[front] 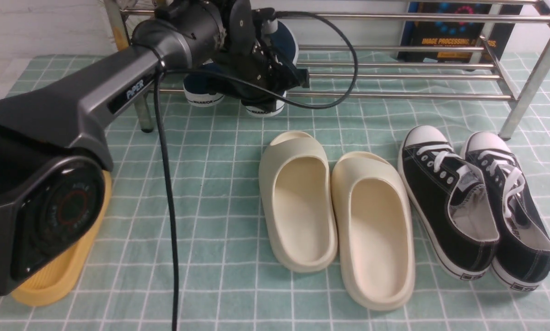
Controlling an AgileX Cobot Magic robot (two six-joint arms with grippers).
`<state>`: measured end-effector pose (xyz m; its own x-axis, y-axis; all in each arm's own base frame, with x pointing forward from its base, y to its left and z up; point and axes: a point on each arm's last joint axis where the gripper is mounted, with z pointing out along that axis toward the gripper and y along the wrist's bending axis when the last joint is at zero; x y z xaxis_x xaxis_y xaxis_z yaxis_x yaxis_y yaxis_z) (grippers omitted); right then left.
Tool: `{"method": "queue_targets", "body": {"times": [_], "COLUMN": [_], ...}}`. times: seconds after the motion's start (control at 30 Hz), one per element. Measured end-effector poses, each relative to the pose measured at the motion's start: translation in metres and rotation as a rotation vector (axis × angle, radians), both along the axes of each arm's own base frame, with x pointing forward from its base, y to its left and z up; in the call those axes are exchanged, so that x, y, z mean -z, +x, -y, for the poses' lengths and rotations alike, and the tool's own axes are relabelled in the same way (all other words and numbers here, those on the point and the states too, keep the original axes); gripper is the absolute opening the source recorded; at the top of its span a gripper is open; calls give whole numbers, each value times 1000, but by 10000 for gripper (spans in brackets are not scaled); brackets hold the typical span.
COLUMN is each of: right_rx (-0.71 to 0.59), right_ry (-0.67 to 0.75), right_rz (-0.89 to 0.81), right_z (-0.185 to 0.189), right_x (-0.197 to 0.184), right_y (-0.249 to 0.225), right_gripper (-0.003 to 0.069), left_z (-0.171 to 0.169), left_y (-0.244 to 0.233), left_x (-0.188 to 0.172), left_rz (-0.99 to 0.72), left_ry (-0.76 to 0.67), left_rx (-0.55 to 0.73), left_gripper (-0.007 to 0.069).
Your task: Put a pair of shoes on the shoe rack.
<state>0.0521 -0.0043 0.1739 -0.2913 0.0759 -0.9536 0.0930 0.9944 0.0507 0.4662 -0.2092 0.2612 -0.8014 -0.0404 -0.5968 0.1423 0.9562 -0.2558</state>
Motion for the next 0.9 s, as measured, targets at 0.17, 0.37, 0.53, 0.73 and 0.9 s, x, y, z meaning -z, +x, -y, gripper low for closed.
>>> {"method": "queue_targets", "body": {"times": [0.17,0.37,0.53,0.73,0.9], "right_rx": [0,0,0,0,0], "right_ry": [0,0,0,0,0], "right_rz": [0,0,0,0,0], "right_z": [0,0,0,0,0], "right_x": [0,0,0,0,0], "right_y": [0,0,0,0,0], "right_gripper": [239,239,239,239,239], "left_z": [1,-3,-11,-35,-73], "left_y": [5,9,2,-45,-125], "left_x": [-4,0,-32,-146,-240], "left_rz": [72,90,94,224,342], "left_ry": [-26,25,39,56,89], "left_rx": [-18,-17,-26,3,8], "left_gripper": [-13,-13,-5,66,81]}}
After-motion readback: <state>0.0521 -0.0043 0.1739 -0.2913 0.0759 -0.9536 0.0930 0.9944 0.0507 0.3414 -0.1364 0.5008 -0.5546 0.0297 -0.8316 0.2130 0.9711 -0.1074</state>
